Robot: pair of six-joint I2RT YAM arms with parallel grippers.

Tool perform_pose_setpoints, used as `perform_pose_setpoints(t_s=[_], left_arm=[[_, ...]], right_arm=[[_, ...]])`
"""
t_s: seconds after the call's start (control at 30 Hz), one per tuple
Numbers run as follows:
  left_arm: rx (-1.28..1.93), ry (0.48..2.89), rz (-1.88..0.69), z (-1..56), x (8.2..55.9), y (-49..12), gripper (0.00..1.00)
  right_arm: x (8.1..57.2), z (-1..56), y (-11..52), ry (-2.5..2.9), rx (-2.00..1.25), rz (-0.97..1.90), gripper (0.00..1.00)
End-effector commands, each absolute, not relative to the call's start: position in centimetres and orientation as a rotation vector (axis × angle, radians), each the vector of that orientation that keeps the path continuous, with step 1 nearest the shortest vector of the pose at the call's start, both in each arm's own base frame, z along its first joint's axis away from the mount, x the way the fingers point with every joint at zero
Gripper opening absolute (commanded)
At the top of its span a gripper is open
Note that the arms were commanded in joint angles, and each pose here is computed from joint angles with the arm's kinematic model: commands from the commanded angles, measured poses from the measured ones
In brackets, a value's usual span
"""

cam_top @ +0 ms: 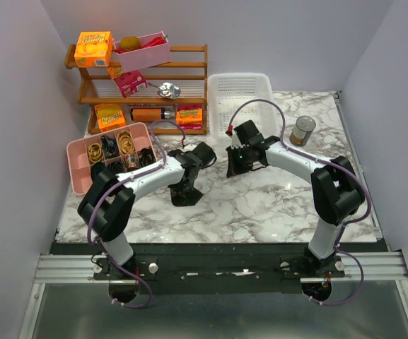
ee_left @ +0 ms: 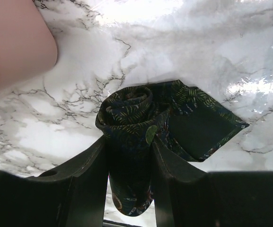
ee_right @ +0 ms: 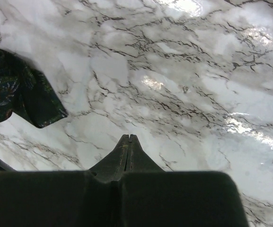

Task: Roll the ties
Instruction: Roll the tie at the center of the board.

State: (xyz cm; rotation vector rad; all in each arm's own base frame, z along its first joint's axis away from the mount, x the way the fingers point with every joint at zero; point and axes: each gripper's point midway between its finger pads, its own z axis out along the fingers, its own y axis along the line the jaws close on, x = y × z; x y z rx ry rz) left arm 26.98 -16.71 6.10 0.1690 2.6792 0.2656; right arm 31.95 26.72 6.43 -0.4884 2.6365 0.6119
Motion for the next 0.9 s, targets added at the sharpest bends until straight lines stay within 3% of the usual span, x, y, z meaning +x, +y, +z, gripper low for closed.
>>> perform_pose_setpoints(t_s=[0.0, 0.27, 0.5, 0.87], left_arm=[[0.273, 2.694, 0.489, 5.4, 25.7, -16.7, 0.47], [0.423, 2.707, 0.554, 3.4, 25.0, -20.7, 0.55], [0.386, 2.728, 0.155, 3.4, 24.7, -25.5, 0.71], [0.297, 2.575, -0.105, 8.4, 27.0, -27.2, 0.80]], right_arm=[[32.4, 7.0, 26.2, 2.618, -0.444, 0.624, 0.01], [32.6, 6.6, 25.1, 2.625, -0.406, 0.614, 0.01], [32.5, 5.9, 24.7, 2.645, -0.392, 0.609, 0.01], [32.0, 7.5, 26.2, 2.594, -0.470, 0.728, 0.01]])
